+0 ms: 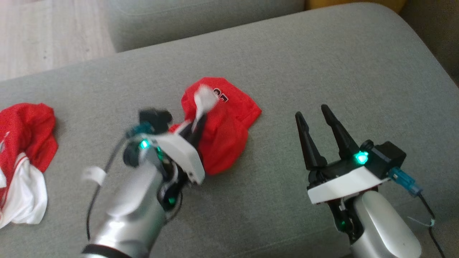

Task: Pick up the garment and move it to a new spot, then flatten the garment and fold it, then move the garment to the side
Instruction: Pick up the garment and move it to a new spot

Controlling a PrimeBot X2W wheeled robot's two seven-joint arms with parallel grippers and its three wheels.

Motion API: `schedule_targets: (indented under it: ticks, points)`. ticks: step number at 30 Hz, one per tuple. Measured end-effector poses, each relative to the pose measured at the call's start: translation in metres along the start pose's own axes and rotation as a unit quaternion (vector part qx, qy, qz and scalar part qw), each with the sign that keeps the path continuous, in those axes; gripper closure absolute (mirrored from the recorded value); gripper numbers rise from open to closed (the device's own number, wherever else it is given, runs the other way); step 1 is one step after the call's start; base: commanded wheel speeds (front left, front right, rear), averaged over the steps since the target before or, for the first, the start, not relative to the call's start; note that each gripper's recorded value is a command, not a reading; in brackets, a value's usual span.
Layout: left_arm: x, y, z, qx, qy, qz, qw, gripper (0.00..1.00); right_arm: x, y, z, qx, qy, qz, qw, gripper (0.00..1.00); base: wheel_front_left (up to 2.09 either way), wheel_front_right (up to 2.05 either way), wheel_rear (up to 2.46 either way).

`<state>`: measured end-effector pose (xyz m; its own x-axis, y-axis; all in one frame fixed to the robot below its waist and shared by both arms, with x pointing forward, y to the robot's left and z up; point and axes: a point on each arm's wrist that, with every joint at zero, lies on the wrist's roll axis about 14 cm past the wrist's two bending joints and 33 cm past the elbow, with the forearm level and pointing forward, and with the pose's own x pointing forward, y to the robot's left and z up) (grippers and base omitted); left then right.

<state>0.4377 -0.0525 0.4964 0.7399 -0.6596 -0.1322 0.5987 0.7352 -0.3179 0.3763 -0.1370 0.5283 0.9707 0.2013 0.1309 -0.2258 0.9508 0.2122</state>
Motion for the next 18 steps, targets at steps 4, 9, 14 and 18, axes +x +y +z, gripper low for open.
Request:
schedule_targets:
  ticks: [4, 9, 14, 18]
  points:
    - [-0.003, -0.004, -0.060, 0.015, 0.070, -0.010, 0.997, 0.05, 0.005, -0.005, 0.002, -0.005, -0.002, -0.004, 1.000, 0.00, 0.00, 0.00, 0.00]
    - [-0.005, -0.004, -0.070, 0.015, 0.075, -0.011, 0.997, 0.00, 0.008, -0.004, 0.000, 0.001, 0.001, -0.002, 1.000, 0.00, 0.00, 0.00, 0.00]
    - [-0.001, -0.002, -0.043, 0.034, 0.038, -0.011, 0.999, 0.00, 0.012, 0.001, 0.003, 0.003, -0.005, 0.006, 1.000, 0.00, 0.00, 0.00, 0.00]
    - [-0.006, 0.012, 0.002, 0.029, -0.025, 0.009, 0.999, 0.00, 0.015, 0.005, 0.014, 0.004, -0.022, 0.011, 1.000, 0.00, 0.00, 0.00, 0.00]
